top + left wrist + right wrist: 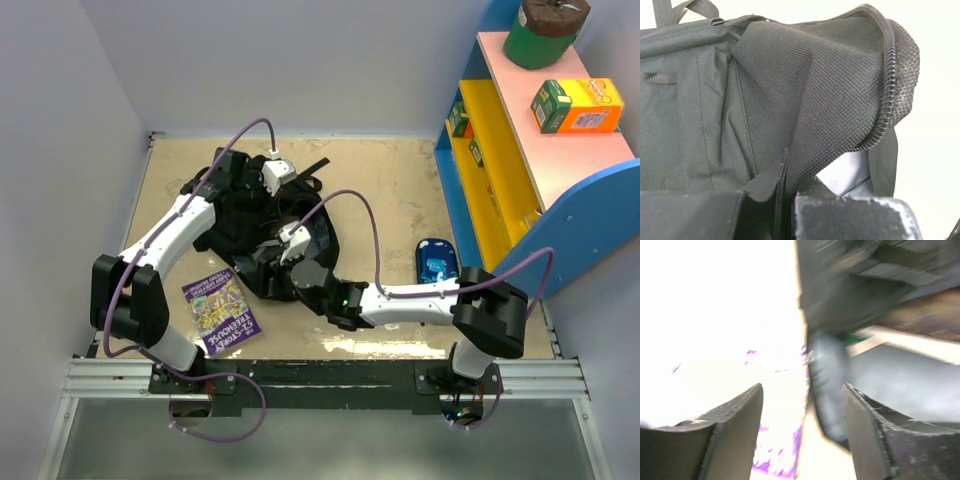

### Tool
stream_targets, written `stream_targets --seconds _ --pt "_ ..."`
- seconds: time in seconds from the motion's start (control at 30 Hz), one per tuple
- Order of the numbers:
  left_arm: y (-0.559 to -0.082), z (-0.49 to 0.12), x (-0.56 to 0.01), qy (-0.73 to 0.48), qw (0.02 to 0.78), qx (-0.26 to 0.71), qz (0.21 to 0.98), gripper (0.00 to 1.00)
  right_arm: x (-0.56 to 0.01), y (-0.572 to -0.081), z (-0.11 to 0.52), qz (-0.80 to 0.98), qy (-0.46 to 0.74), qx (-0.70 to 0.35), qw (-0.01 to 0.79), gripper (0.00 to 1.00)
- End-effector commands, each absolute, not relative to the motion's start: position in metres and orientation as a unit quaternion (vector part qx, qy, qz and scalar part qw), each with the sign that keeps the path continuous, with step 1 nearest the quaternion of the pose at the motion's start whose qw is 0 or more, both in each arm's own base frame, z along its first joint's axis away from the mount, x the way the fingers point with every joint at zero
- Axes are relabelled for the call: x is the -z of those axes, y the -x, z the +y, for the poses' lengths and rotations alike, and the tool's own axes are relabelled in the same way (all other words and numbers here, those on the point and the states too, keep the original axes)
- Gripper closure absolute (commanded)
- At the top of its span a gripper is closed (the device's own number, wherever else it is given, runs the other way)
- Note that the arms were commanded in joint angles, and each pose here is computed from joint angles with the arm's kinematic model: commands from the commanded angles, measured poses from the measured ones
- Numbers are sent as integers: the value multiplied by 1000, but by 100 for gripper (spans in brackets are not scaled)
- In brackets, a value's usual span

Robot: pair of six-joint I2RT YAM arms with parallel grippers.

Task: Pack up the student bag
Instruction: Place the book in the student bag, then adjust the book at the center of the board.

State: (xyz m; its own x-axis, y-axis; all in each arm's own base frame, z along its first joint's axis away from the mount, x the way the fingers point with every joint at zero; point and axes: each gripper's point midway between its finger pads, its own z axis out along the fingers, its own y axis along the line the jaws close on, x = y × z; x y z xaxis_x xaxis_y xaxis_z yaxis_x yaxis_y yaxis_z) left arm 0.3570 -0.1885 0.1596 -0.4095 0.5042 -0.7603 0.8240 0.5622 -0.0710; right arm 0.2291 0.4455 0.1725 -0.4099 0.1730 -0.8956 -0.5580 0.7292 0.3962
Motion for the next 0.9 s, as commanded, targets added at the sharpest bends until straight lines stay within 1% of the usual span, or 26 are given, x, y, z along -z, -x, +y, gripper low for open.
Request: stream_targets --seconds 0.0,0.1,0.17,0.2,0.27,0.3,0.37,0.5,0.53,0.73,0.87 --pt "-369 -196 -193 -409 402 232 786 100 -139 -168 462 777 234 -389 437 31" --pt "-369 -197 -196 -407 404 236 785 100 -118 -142 475 780 283 -390 400 28" --pt "-369 -198 -198 -406 406 237 784 100 -111 -135 487 781 300 -380 394 25" --pt "-369 -198 -198 -406 406 239 784 100 -86 -135 487 796 310 -352 382 19" --pt "-368 -199 -198 -405 404 242 783 100 -80 -136 496 800 313 -336 386 8" --pt "-367 -200 -197 -406 403 244 783 100 -71 -136 497 799 324 -323 390 7" --pt "-367 -200 -196 -408 401 244 783 100 -77 -135 506 789 331 -311 414 5" --pt "-366 -201 -197 -409 400 249 781 100 -92 -134 518 753 363 -293 463 6" --pt "-366 -202 -198 -409 401 252 780 100 -88 -135 520 752 367 -286 466 6" --pt "-372 -205 -207 -397 410 258 779 100 -106 -143 548 730 374 -283 497 6" --pt "-372 -206 -216 -394 422 258 775 100 -87 -152 570 733 380 -257 502 6"
